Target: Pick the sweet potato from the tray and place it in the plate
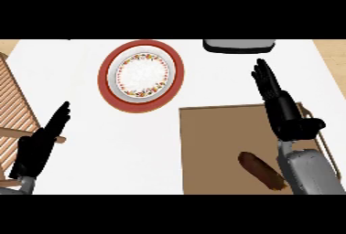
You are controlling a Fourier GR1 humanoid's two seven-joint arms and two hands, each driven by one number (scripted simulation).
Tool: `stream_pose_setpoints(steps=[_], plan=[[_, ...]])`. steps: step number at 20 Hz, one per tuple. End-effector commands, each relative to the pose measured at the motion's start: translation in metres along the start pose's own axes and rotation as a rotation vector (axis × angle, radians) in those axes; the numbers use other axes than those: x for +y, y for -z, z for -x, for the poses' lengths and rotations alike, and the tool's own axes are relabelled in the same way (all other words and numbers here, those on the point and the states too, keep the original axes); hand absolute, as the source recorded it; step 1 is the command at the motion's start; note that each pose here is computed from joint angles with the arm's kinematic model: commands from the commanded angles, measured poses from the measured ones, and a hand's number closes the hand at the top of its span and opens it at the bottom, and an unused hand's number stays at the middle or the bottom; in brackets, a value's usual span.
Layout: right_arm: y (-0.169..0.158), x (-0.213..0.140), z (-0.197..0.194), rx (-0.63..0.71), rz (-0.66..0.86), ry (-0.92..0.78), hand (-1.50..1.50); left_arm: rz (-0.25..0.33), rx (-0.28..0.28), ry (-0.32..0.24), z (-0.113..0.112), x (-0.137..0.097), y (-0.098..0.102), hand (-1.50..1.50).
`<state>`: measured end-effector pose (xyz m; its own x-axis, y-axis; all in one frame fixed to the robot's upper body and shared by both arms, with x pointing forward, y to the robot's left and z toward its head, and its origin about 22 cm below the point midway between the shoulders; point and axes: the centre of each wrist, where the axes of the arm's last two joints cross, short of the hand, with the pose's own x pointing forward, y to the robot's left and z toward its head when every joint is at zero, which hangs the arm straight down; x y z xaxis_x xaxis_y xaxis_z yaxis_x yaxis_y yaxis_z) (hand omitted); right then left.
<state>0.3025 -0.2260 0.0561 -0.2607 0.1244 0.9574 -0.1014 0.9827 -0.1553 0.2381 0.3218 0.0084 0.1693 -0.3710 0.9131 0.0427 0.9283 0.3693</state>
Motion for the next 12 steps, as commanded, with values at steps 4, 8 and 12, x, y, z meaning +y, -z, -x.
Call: stream_pose_setpoints(steps=[4, 8, 12], plan=[[-0.028, 0.040, -0.031, -0.040, -0.388, 0.244, -1.50, -0.152, -0.112, 0.104, 0.005, 0.006, -0.016, 0.00], [-0.039, 0.014, -0.067, -0.296, -0.254, -0.100, -1.50, -0.177, -0.078, 0.086, 0.020, 0.006, -0.025, 0.00], [-0.107, -0.002, -0.053, -0.425, -0.150, 0.058, -1.50, -0.201, -0.090, 0.098, 0.035, 0.011, -0.027, 0.00]])
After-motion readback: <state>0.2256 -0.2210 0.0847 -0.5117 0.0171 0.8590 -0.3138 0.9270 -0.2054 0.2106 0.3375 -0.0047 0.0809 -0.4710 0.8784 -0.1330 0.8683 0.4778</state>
